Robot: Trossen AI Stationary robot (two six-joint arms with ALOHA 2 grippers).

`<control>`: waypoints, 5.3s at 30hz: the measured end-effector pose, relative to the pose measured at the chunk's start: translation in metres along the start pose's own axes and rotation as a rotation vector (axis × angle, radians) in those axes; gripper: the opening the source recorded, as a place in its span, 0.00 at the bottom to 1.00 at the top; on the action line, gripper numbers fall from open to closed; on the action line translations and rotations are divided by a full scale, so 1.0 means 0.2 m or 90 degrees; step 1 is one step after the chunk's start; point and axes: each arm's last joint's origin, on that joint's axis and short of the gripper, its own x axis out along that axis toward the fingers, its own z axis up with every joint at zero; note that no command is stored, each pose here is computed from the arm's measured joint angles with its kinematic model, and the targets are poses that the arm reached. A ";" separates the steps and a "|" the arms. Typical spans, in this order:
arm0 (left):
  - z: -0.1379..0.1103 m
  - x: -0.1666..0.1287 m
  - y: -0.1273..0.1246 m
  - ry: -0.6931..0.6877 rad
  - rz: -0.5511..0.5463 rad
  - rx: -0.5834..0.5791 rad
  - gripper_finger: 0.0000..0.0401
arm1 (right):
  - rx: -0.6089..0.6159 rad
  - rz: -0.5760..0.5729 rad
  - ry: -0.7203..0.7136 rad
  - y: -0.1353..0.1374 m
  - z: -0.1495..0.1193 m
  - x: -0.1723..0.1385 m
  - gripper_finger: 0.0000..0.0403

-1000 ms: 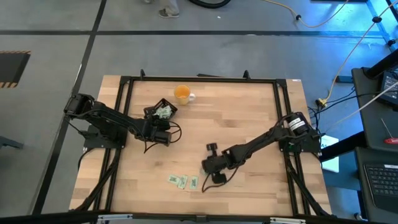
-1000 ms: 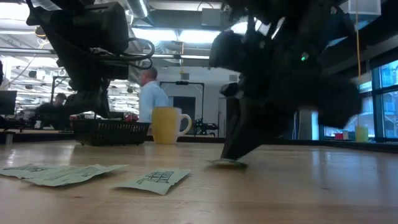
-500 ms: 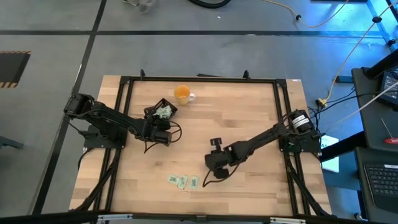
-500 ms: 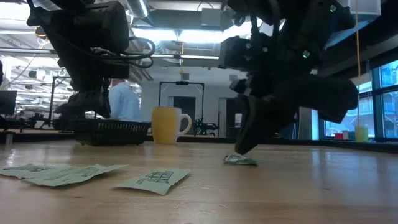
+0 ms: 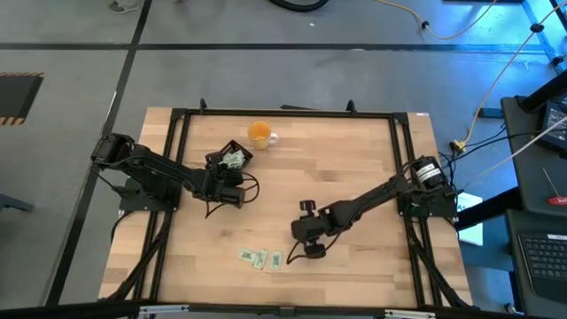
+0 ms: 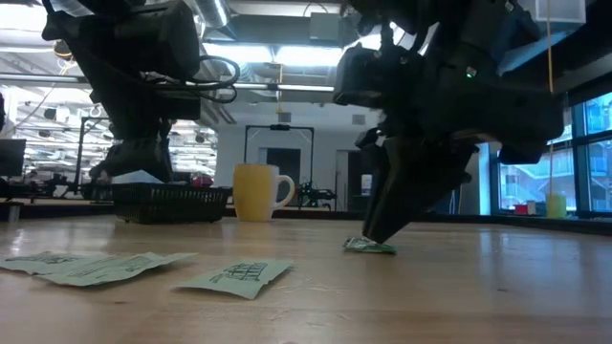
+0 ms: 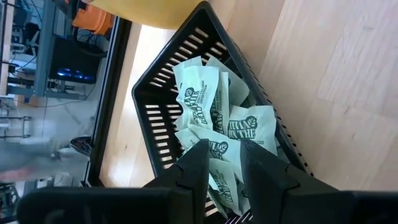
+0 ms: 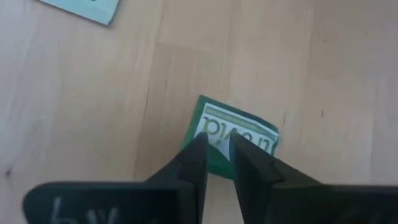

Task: Pick and place Stevia / Truvia into bins
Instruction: Put the green stevia packet into the black bin

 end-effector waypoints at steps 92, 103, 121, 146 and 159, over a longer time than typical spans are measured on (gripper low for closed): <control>0.33 -0.62 -0.40 -0.809 -0.308 0.337 0.29 | -0.102 0.282 -0.375 -0.14 0.29 -0.48 0.00; 0.36 -0.60 -0.37 -0.806 -0.300 0.311 0.12 | -0.102 0.271 -0.388 -0.14 0.30 -0.49 0.00; 0.33 -0.57 -0.39 -0.733 -0.331 0.287 0.02 | -0.135 0.244 -0.335 -0.15 0.26 -0.47 0.23; 0.06 -0.27 -0.26 -0.246 0.062 0.142 0.02 | -0.163 0.230 -0.306 -0.08 0.25 -0.21 0.38; 0.00 -0.08 -0.08 0.004 0.041 0.050 0.03 | -0.160 0.230 -0.282 -0.07 0.22 -0.09 0.38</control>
